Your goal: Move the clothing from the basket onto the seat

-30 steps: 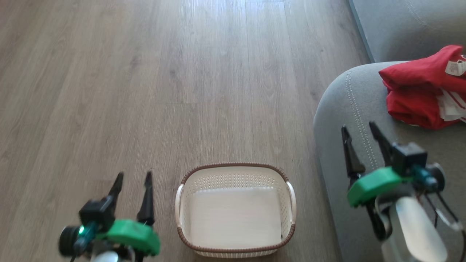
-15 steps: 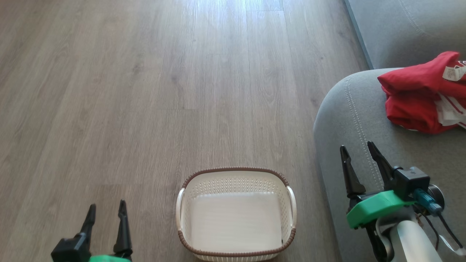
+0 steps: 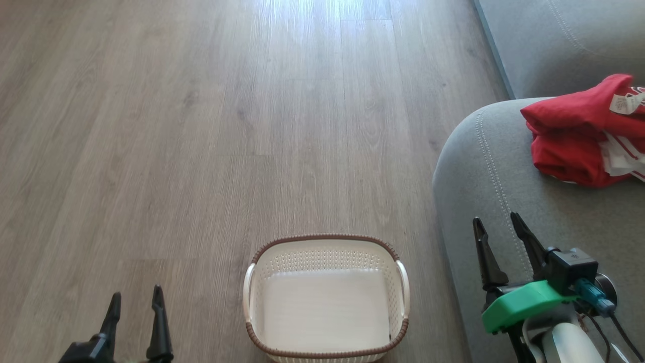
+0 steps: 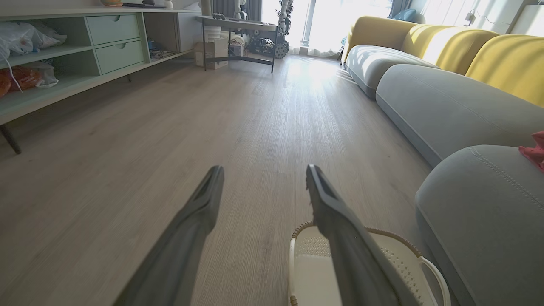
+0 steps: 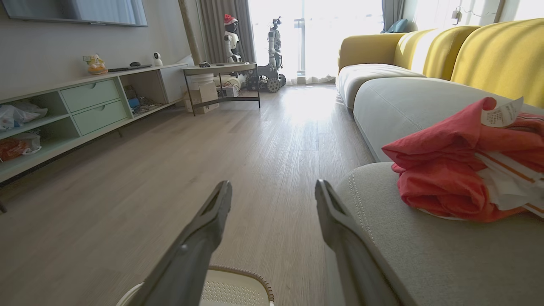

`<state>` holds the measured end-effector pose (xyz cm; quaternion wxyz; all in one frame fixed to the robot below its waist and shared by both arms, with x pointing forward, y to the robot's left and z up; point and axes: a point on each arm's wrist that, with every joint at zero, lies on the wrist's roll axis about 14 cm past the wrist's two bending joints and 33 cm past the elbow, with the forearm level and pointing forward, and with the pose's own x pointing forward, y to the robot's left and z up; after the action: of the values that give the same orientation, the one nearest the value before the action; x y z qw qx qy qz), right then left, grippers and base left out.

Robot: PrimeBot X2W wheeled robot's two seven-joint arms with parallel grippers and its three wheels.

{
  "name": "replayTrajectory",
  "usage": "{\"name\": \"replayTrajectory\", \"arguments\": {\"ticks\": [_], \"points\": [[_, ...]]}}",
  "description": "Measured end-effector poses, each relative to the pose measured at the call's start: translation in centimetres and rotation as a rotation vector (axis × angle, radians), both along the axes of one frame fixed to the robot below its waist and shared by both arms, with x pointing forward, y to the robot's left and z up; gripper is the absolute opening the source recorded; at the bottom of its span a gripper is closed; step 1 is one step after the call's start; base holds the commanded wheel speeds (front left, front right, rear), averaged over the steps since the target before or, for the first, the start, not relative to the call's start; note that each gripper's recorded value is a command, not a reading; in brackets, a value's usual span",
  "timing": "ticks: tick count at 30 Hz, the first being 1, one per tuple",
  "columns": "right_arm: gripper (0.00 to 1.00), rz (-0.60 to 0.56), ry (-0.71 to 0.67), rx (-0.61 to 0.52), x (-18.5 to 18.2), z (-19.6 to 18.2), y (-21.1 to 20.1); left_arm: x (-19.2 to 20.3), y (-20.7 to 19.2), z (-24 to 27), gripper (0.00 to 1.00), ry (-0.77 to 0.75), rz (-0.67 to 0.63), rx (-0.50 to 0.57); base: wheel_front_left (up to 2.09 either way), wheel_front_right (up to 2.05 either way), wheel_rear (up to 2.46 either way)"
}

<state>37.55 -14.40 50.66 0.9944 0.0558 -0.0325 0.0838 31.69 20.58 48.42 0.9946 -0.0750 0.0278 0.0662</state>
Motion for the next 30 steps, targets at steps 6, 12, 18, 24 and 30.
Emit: {"name": "replayTrajectory", "arguments": {"ticks": [6,12,18,24,30], "points": [[1.00,-0.013,0.003,0.010,-0.49,-0.12,-0.43,0.21,-0.04,0.25,1.00,-0.013,-0.006,0.003,0.00,0.00,0.00],[1.00,-0.017,0.009,0.015,-0.71,-0.30,-0.57,0.26,0.04,0.06,1.00,-0.011,-0.004,0.003,0.00,0.00,0.00],[1.00,-0.017,0.010,0.017,-0.71,-0.34,-0.54,0.32,0.04,0.00,1.00,-0.012,-0.004,-0.003,0.00,0.00,0.00],[1.00,-0.016,0.015,0.024,-0.69,-0.47,-0.48,0.28,-0.03,-0.18,1.00,-0.009,-0.008,0.001,0.00,0.00,0.00],[1.00,-0.014,0.024,0.023,-0.70,-0.75,-0.40,0.19,0.00,-0.57,1.00,0.003,-0.008,-0.001,0.00,0.00,0.00]]}}
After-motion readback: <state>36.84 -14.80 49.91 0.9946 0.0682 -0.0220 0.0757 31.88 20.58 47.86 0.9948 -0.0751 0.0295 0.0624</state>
